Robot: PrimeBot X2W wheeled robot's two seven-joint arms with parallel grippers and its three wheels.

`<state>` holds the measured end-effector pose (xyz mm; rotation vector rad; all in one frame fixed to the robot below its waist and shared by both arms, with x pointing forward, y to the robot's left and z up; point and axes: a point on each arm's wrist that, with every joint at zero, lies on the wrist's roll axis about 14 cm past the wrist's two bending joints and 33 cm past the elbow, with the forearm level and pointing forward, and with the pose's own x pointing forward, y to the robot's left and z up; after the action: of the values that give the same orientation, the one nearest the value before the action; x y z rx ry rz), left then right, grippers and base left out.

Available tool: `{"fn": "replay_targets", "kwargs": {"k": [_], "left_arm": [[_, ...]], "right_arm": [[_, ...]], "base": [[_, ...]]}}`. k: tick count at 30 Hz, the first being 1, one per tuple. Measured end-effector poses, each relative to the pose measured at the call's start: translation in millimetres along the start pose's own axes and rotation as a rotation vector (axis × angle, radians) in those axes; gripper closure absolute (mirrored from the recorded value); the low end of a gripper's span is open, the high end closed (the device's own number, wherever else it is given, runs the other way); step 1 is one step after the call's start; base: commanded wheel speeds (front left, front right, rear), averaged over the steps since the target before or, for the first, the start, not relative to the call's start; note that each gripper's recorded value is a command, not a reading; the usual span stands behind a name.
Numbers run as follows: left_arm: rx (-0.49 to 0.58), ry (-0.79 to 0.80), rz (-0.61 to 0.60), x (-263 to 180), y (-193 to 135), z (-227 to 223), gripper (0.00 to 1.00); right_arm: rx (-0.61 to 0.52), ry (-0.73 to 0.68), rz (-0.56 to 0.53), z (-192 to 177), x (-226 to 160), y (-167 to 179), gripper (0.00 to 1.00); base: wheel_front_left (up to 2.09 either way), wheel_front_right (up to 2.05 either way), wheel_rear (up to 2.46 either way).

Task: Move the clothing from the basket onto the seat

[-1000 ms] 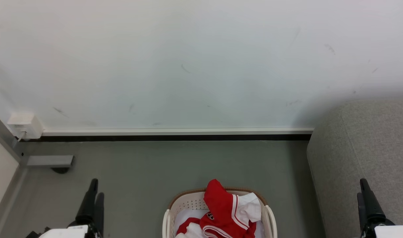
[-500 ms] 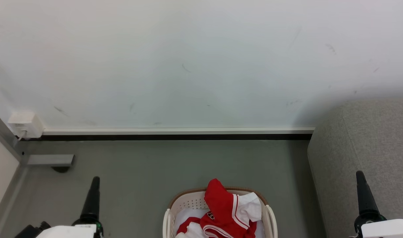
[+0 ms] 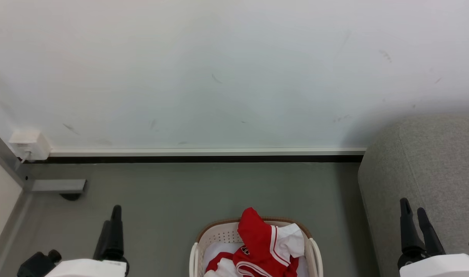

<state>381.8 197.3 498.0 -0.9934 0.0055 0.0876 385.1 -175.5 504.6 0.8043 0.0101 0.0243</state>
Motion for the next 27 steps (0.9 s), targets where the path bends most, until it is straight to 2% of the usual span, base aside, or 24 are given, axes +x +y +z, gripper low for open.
{"fn": "replay_targets", "kwargs": {"k": [9,18,27], "left_arm": [[0.227,-0.010,-0.012,-1.5,-5.9,-0.4,0.00],[0.396,-0.037,-0.059,-2.8,-18.5,2.0,0.00],[0.543,-0.035,-0.069,-6.9,-15.5,-0.3,0.00]], "right_arm": [[-0.166,0.020,-0.001,-7.2,-2.6,-3.2,0.00],[-0.282,0.032,-0.002,-11.8,-3.9,-7.0,0.00],[-0.383,0.041,0.004,-16.1,-5.4,-9.3,0.00]], "base": [[0.00,0.00,0.00],[0.00,0.00,0.00],[0.00,0.00,0.00]]}}
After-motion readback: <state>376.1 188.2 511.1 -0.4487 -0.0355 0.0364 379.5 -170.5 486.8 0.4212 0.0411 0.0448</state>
